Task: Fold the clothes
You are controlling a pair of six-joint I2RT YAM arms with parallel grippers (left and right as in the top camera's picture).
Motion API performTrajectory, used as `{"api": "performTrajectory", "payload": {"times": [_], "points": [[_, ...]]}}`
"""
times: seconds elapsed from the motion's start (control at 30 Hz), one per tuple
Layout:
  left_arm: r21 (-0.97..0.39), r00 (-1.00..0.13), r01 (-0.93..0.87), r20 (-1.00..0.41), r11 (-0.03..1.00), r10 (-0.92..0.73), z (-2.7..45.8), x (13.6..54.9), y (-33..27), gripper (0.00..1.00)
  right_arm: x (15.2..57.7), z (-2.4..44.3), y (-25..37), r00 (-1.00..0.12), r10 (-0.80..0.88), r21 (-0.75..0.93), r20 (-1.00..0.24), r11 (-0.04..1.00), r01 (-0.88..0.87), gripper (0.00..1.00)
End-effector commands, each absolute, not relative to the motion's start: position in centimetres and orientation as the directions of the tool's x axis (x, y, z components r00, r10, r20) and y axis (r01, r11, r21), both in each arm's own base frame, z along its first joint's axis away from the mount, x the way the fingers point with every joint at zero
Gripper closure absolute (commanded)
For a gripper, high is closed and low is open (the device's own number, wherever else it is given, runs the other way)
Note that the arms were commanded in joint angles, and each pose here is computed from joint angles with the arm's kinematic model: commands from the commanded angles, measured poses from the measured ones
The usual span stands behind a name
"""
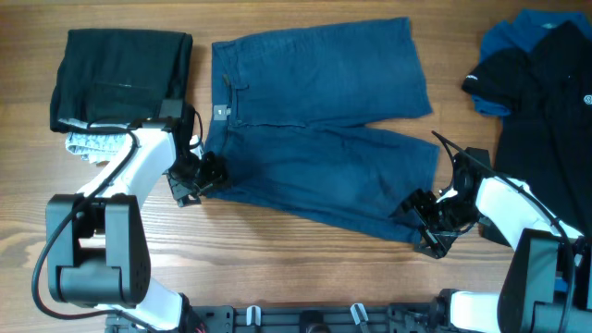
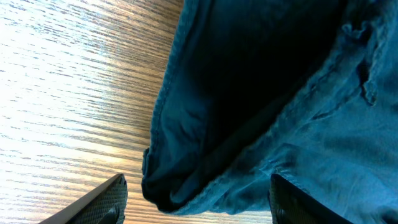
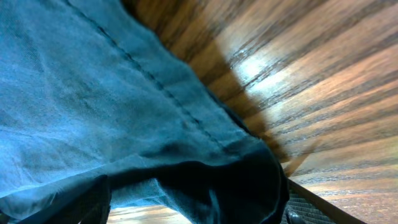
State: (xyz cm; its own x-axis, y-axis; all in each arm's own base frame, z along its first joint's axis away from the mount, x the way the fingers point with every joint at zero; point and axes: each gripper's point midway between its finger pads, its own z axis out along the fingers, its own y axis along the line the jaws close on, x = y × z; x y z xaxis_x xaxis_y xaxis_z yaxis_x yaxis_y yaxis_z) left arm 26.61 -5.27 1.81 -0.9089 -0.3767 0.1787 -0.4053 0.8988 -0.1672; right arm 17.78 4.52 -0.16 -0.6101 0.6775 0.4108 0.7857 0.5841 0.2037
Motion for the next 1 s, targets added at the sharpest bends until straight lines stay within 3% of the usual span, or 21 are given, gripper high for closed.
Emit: {"api": "performTrajectory", "payload": {"times": [0.0,0.07,0.27,0.33,0.47,0.5,0.53,0.77,0.97], "points": [[-0.169,-0.905,-0.41,0.201,0.896,-0.376,1.5,26.3,-5.4,0.27,17.6,-1.6,2.6,-0.634,0.699,0.135,0.331,0.63,0.765,0.25],[-0.169,-0.906,-0.406,0.201,0.898,-0.372,1.5,26.2,-5.5,0.27,17.6,-1.6,2.6,-0.634,0.699,0.136,0.331,0.63,0.765,0.41],[-0.179,-0.923,-0.372,0.176,0.911,-0.342,0.1,25.9,-6.8,0.21,17.6,-1.6,2.6,-0.642,0.692,0.139,0.329,0.637,0.758,0.47],[-0.179,-0.915,-0.392,0.173,0.902,-0.364,-0.4,25.8,-7.0,0.32,17.6,-1.6,2.6,-0.643,0.692,0.139,0.329,0.638,0.758,0.55],[-0.179,-0.916,-0.392,0.172,0.902,-0.364,-0.4,25.8,-7.0,0.73,17.6,-1.6,2.6,-0.661,0.676,0.148,0.326,0.654,0.742,0.79],[-0.179,-0.915,-0.392,0.173,0.902,-0.364,-0.4,25.8,-7.0,0.92,17.5,-1.6,2.6,-0.662,0.675,0.147,0.326,0.655,0.741,0.89],[-0.179,-0.915,-0.392,0.173,0.902,-0.364,-0.4,25.8,-7.0,0.96,17.5,-1.6,2.6,-0.663,0.674,0.147,0.327,0.656,0.74,0.96],[-0.202,-0.924,-0.38,0.132,0.903,-0.359,3.2,26.5,-7.1,0.96,20.4,1.7,2.2,-0.78,0.563,0.221,0.272,0.753,0.62,0.96],[-0.232,-0.926,-0.378,0.076,0.896,-0.371,7.8,24.6,-6.9,0.96,22.6,6.4,0.9,-0.832,0.511,0.2,0.214,0.811,0.55,0.96]]}}
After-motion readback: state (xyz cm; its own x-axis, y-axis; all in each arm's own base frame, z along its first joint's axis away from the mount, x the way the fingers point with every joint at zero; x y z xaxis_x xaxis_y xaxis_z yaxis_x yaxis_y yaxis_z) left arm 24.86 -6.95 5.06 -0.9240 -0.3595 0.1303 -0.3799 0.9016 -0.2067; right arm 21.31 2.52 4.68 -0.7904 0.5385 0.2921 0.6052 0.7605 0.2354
